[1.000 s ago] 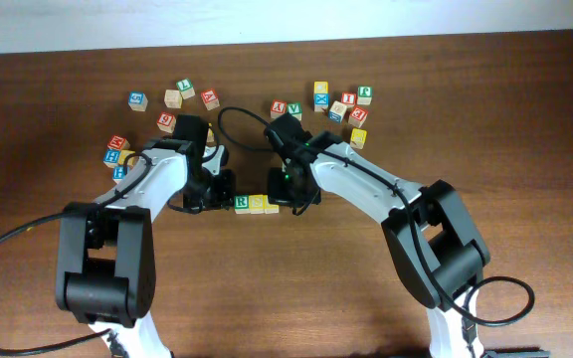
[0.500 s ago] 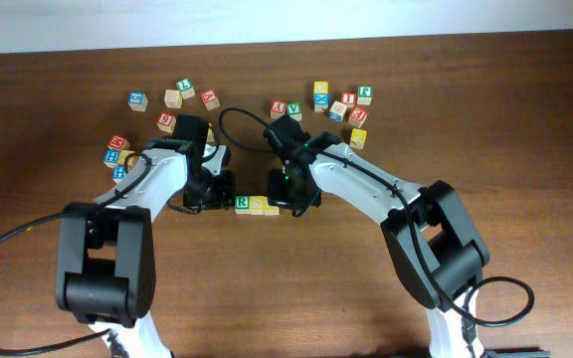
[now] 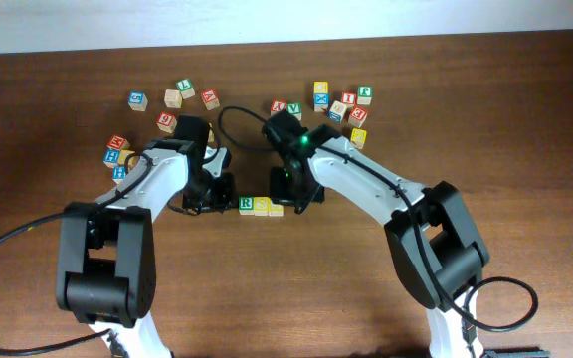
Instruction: Spell out RSS
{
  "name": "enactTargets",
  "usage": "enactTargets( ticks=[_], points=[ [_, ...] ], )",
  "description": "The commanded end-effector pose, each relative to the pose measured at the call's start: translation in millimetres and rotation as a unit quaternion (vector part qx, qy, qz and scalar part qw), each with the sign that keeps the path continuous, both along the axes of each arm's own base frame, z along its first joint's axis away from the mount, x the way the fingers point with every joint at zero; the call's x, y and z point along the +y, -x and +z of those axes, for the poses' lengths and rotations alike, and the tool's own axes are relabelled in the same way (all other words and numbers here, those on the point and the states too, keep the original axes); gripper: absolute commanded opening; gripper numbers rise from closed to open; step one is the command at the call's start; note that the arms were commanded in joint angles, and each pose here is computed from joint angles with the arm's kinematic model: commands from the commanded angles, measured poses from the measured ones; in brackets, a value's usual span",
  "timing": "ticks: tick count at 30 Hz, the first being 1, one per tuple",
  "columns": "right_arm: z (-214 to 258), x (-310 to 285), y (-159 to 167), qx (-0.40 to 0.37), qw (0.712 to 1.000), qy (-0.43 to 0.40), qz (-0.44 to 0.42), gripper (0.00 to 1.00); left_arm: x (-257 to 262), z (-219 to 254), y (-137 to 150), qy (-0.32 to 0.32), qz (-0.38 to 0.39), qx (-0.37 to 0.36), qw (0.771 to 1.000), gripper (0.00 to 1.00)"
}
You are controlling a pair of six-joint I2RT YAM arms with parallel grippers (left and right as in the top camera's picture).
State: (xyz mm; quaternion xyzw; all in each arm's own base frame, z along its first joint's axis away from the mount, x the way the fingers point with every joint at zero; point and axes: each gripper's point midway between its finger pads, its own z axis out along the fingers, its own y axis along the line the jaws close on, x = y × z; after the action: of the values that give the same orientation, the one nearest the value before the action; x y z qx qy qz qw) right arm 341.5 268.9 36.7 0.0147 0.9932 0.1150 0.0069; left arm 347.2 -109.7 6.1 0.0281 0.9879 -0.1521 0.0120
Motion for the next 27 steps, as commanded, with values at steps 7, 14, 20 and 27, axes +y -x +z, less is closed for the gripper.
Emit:
enactTargets(
  ticks=[7, 14, 20, 27],
  points=[
    [20.7, -5.3, 24.0, 0.038, 0.998, 0.001, 0.055, 0.2, 44.8, -11.5, 2.6, -0.109, 0.103, 0.024, 0.988, 0.28],
    [4.1, 10.0, 40.9, 0.043, 0.997, 0.003, 0.06, 0.13, 64.0, -11.5, 3.6, -0.11, 0.13, 0.035, 0.985, 0.36],
    [-6.3, 17.1, 42.3, 0.036, 0.998, -0.004, 0.048, 0.04, 73.9, -11.5, 5.7, -0.111, 0.143, 0.043, 0.982, 0.77],
    [-8.9, 19.1, 40.7, 0.033, 0.999, -0.007, 0.04, 0.04, 76.6, -11.5, 5.5, -0.111, 0.147, 0.044, 0.982, 0.99]
  ],
)
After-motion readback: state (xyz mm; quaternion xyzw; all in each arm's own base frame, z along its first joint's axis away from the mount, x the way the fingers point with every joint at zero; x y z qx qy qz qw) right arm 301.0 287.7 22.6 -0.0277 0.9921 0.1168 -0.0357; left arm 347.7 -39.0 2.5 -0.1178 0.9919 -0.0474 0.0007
